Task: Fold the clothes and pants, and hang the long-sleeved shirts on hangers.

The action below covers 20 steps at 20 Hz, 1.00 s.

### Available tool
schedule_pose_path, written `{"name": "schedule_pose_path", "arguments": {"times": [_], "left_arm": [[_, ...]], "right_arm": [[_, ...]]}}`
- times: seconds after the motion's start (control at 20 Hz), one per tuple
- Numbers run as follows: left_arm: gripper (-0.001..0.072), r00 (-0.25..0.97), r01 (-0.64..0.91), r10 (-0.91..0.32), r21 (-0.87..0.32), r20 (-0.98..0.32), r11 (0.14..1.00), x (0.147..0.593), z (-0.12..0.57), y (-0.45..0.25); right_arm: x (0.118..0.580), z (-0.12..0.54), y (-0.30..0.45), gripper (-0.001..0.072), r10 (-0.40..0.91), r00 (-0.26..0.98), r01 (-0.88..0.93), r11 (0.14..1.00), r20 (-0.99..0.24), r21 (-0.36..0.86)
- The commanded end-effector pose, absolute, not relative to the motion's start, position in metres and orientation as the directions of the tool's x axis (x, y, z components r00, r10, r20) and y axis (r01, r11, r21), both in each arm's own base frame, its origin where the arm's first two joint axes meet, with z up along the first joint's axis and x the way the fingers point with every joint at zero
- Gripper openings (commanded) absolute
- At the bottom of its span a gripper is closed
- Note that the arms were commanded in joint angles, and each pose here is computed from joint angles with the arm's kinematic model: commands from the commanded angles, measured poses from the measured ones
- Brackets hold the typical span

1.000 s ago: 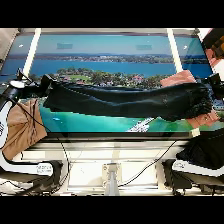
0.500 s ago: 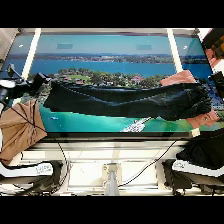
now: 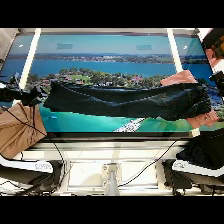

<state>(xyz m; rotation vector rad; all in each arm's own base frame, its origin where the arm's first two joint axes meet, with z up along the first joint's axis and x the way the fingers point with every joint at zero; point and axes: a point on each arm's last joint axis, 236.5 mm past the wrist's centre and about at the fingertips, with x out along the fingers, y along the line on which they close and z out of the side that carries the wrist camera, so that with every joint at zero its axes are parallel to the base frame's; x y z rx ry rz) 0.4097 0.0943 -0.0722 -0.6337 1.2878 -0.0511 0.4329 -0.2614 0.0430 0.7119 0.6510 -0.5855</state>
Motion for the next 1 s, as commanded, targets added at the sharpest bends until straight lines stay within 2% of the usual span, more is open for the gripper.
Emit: {"name": "schedule_pose_path", "arguments": {"times": [0.0,0.3,0.55,0.7,0.75,0.85,0.9,0.95], "left_arm": [[0.0715,0.201,-0.266,-0.442,-0.483,-0.874,0.834,0.402,-0.095,0.093],[0.0714,0.185,-0.189,-0.542,-0.571,-0.820,0.799,0.407,-0.104,0.070],[0.0710,0.023,-0.154,-0.677,-0.672,-0.736,0.725,0.383,-0.110,0.020],[0.0695,-0.014,-0.139,-0.684,-0.676,-0.729,0.723,0.383,-0.120,0.002],[0.0599,-0.002,-0.133,-0.672,-0.666,-0.740,0.734,0.388,-0.124,0.001],[0.0212,0.039,-0.128,-0.652,-0.651,-0.757,0.748,0.399,-0.127,0.002],[0.0050,0.052,-0.128,-0.650,-0.651,-0.758,0.748,0.403,-0.127,0.003],[0.0036,0.059,-0.126,-0.650,-0.652,-0.758,0.748,0.405,-0.124,0.006]], "right_arm": [[0.431,0.042,-0.261,0.0687,-0.258,0.650,0.679,0.620,-0.715,0.393],[0.430,0.039,-0.256,0.0687,-0.240,0.643,0.680,0.617,-0.727,0.397],[0.424,0.032,-0.248,0.0686,-0.207,0.617,0.686,0.614,-0.759,0.390],[0.420,0.029,-0.244,0.0685,-0.189,0.605,0.688,0.613,-0.774,0.388],[0.420,0.031,-0.243,0.0685,-0.189,0.605,0.687,0.615,-0.773,0.388],[0.419,0.038,-0.243,0.0684,-0.195,0.614,0.682,0.619,-0.765,0.390],[0.419,0.043,-0.242,0.0683,-0.199,0.620,0.678,0.623,-0.759,0.391],[0.418,0.048,-0.241,0.0651,-0.199,0.626,0.666,0.640,-0.754,0.383]]}}
